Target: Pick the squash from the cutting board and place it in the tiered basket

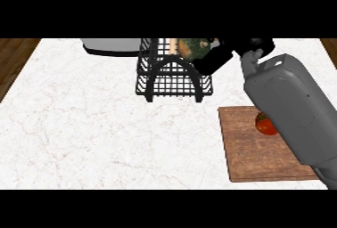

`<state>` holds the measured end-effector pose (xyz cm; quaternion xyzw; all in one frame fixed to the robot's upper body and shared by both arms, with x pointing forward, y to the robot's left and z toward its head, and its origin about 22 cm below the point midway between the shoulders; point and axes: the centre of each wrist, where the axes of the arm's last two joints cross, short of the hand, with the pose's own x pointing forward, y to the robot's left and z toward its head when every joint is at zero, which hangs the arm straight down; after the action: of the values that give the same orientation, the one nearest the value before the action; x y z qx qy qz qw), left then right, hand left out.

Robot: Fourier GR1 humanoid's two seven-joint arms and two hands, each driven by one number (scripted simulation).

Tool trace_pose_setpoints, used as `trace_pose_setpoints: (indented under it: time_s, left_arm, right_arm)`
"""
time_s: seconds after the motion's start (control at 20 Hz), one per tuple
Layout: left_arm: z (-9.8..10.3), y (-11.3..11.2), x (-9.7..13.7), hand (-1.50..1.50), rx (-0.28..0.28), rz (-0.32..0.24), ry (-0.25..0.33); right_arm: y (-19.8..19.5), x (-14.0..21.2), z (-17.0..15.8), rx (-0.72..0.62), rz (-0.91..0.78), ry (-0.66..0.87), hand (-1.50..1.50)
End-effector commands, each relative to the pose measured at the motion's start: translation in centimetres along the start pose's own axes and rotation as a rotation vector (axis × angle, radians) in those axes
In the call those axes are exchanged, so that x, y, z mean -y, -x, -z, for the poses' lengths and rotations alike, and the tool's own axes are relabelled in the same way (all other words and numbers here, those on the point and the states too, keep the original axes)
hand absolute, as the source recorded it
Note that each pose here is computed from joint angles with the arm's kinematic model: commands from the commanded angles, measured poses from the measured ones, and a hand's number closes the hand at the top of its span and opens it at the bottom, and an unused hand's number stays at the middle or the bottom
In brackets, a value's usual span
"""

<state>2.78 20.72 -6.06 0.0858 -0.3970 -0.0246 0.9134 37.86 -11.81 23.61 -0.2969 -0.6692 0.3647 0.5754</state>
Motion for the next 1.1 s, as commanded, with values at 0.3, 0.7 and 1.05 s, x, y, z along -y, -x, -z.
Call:
trace_pose_setpoints:
  time_s: [0.3, 0.7, 1.05]
  left_arm:
    - [5.8, -9.1, -1.7, 0.0, 0.427, -0.033, -0.094]
    - [5.6, -8.8, -1.7, 0.0, 0.412, -0.046, -0.092]
    - [5.1, -8.2, -1.1, 0.0, 0.399, -0.062, -0.118]
  right_arm:
    - [0.9, -4.3, 1.4, -0.06, 0.405, -0.078, -1.5]
    - [1.0, -2.4, 1.9, -0.002, 0.658, 0.095, -1.5]
    - [6.6, 3.7, 2.7, -0.144, 0.68, 0.382, -1.5]
